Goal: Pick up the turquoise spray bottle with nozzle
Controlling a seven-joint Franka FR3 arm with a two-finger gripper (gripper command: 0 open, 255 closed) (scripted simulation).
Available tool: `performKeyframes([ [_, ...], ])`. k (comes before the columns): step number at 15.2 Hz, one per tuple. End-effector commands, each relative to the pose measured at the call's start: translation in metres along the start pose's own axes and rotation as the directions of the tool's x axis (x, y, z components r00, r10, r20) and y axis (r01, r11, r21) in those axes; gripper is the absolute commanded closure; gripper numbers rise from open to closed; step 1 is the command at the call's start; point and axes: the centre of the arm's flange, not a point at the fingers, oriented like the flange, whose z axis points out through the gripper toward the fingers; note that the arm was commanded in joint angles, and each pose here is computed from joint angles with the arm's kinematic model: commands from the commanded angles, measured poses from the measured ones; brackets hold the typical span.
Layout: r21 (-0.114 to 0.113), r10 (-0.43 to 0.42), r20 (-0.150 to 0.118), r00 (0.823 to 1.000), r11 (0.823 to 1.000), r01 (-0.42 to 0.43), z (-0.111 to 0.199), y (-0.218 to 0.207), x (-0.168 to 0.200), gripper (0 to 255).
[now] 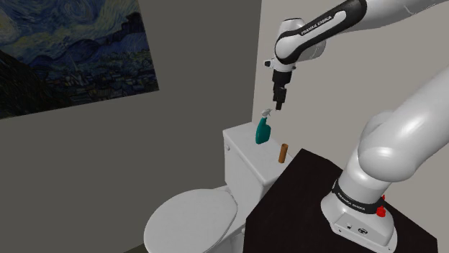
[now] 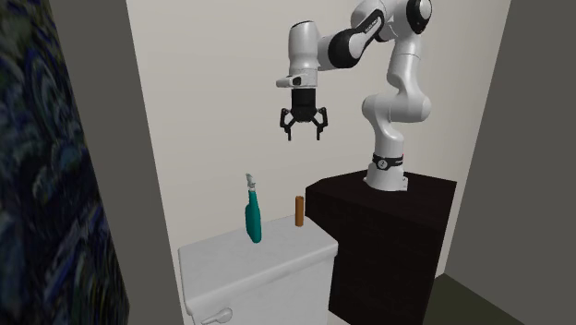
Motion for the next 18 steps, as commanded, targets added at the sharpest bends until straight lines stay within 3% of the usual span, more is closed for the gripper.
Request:
performKeyframes([
  [1,-0.005,-0.056,0.004,0.998,0.998,0.056,0.016,0.021,0.001,0],
  [8,-0.016,-0.231,0.016,0.973,0.973,0.231,0.065,0.097,0.008,0],
  [15,-0.024,-0.399,0.030,0.916,0.916,0.400,0.113,0.171,0.027,0],
  [18,-0.024,-0.402,0.031,0.915,0.915,0.403,0.125,0.173,0.027,0],
])
